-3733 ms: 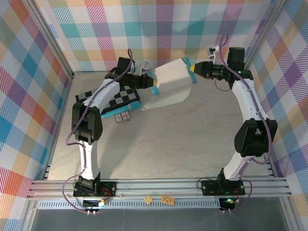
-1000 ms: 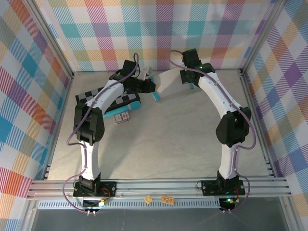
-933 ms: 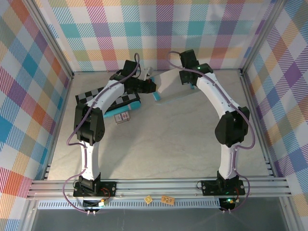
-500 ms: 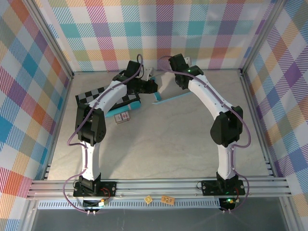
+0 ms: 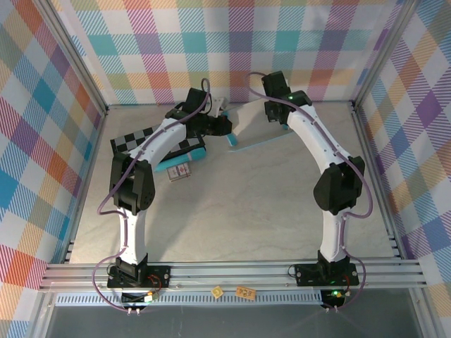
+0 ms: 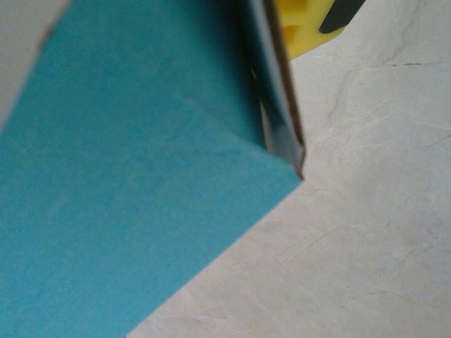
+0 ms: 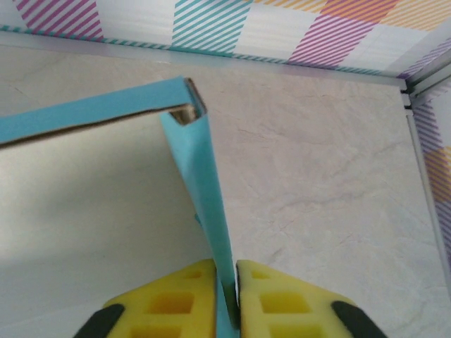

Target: Fold the paper box

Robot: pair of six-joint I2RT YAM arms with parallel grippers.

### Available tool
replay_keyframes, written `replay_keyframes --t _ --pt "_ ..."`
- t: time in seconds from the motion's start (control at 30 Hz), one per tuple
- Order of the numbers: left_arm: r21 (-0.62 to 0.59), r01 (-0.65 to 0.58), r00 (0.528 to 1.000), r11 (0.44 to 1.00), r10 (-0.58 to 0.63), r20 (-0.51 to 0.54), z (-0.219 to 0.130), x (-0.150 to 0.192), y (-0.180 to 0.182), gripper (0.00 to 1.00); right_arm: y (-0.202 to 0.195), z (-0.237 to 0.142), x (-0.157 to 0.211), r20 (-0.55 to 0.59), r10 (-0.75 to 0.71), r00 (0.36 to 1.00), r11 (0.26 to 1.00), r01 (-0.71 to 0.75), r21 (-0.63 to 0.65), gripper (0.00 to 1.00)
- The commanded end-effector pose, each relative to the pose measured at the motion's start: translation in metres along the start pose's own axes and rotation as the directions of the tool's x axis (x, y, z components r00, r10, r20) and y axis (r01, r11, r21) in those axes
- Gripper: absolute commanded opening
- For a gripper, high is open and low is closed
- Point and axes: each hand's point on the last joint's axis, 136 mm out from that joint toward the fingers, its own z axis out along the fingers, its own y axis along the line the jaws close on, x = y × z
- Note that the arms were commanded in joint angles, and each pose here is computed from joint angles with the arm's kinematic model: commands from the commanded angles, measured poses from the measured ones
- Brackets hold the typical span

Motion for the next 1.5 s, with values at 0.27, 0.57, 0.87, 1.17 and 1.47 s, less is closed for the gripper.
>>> replay_keyframes --t 0.27,0.57,0.87,1.17,1.47 --pt "0.075 -0.065 0.996 0.995 0.060 0.062 -0.022 -0.019 -0.037 0.00 -0.024 -0.012 -0.012 0.012 0.095 0.995 0.995 -0.094 -0.031 0.27" --pt "0.078 -0.065 0.996 0.995 0.060 0.061 -0.022 -0.019 -0.039 0.00 -0.031 0.005 -0.005 -0.012 0.065 0.998 0.997 -0.065 0.029 0.11" --pt "0.075 -0.071 0.996 0.995 0.066 0.064 -0.021 -0.021 -0.042 0.00 -0.055 -0.012 -0.005 0.033 0.014 0.999 0.954 -0.024 0.300 0.00" --pt "0.074 -0.067 0.995 0.995 0.061 0.075 -0.021 -0.023 -0.044 0.00 -0.020 -0.018 -0.007 0.050 0.020 0.999 0.991 -0.027 0.133 0.00" --pt "0.008 -0.003 0.992 1.000 0.002 0.125 -0.022 -0.027 -0.032 0.08 -0.013 -0.026 0.003 0.033 0.019 0.999 0.998 -0.021 0.061 0.00"
